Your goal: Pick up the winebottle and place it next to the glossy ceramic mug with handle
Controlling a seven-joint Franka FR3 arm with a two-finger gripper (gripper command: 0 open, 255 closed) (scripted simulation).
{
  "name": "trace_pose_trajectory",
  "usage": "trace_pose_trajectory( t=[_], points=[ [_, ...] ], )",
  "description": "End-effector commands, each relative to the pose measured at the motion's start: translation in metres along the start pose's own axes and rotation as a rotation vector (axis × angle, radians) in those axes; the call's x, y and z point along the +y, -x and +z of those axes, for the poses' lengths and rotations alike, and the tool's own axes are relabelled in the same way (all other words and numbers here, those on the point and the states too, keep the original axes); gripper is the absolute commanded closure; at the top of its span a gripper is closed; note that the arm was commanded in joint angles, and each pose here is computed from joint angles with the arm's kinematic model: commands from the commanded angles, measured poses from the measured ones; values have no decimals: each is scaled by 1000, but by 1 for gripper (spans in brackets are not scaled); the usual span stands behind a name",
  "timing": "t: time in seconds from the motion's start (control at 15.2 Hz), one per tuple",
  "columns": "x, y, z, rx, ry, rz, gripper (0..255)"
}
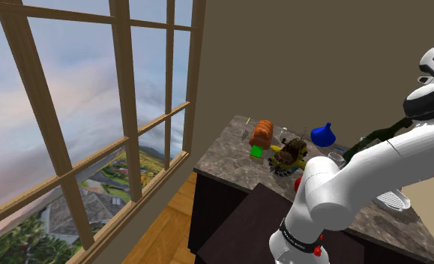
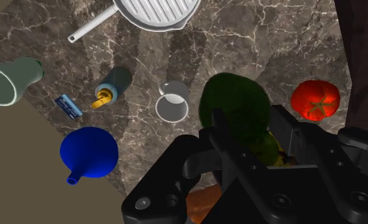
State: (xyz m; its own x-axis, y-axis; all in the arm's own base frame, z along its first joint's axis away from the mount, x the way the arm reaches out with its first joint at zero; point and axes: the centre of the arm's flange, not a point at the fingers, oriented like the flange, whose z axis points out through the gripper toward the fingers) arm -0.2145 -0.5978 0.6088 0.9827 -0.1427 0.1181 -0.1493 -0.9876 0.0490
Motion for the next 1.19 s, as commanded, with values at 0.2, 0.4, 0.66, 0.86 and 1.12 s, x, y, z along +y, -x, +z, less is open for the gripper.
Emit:
trace_pose_trajectory(
  t=[0.2, 0.4, 0.66, 0.86, 1.12],
  points=[
    [0, 5, 25, -1, 1, 0, 255],
    [-1, 7, 41, -1, 1, 0, 255],
    [-2, 9, 62, -1, 1, 0, 255],
    [-3, 11, 77, -1, 1, 0, 255],
    [-4, 13, 98, -1, 1, 0, 255]
  ],
)
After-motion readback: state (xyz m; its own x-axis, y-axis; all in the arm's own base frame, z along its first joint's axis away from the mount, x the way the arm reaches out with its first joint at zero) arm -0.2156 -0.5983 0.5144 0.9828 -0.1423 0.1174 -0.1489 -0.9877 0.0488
